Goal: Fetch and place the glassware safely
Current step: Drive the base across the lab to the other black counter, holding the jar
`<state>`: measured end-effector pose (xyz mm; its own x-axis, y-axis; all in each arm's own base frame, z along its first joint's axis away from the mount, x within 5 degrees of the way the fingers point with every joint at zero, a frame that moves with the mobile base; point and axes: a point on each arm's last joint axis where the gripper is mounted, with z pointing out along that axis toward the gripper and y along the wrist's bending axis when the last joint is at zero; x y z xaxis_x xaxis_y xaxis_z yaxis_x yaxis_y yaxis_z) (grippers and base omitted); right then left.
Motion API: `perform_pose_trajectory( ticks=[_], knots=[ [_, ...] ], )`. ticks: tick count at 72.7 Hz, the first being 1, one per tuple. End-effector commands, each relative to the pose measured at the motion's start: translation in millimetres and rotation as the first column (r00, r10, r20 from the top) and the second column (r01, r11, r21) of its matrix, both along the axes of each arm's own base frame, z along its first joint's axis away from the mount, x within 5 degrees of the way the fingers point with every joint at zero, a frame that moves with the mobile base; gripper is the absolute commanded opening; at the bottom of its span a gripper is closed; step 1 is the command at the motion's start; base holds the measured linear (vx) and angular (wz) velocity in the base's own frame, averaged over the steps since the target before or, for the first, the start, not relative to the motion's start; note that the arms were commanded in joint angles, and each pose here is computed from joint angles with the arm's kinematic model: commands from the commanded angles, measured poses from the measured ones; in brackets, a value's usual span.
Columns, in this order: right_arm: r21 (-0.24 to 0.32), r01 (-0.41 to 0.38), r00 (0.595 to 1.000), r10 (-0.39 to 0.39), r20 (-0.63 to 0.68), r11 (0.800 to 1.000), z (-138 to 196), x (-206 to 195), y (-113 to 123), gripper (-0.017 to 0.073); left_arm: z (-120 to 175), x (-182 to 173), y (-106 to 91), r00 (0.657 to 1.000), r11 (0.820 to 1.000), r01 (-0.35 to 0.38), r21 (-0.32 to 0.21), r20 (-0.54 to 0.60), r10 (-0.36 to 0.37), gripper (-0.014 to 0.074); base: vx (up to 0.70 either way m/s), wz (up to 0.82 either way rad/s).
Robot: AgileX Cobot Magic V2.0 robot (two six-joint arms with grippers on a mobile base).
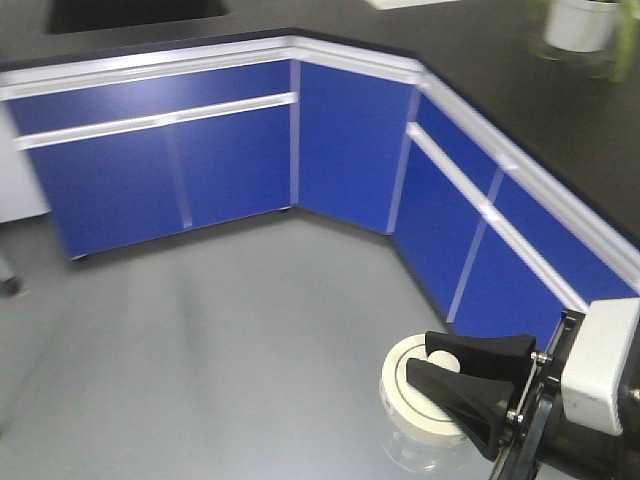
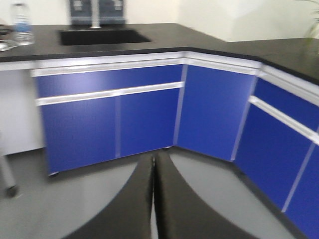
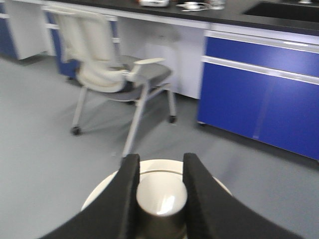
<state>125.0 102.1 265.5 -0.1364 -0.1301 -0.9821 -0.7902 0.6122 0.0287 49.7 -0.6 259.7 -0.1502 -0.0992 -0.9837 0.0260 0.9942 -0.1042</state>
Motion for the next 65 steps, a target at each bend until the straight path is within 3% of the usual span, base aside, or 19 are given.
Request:
perform_pose_trajectory(
  ticks=[1, 65],
  knots=[
    [0.067, -0.020, 0.999, 0.018, 0.032, 0.998, 14.7, -0.1, 2.1, -0.0001, 14.3, 0.0, -1.1, 0.996, 1.000, 0.016, -0.010, 0.086, -0.015, -0.0007, 0.36, -0.88],
    [0.067, -0.020, 0.999, 0.018, 0.032, 0.998, 14.7, -0.1, 2.1, -0.0001, 14.3, 0.0, -1.1, 0.996, 1.000, 0.016, -0.010, 0.086, -0.015, -0.0007, 0.26, -0.84]
  ],
)
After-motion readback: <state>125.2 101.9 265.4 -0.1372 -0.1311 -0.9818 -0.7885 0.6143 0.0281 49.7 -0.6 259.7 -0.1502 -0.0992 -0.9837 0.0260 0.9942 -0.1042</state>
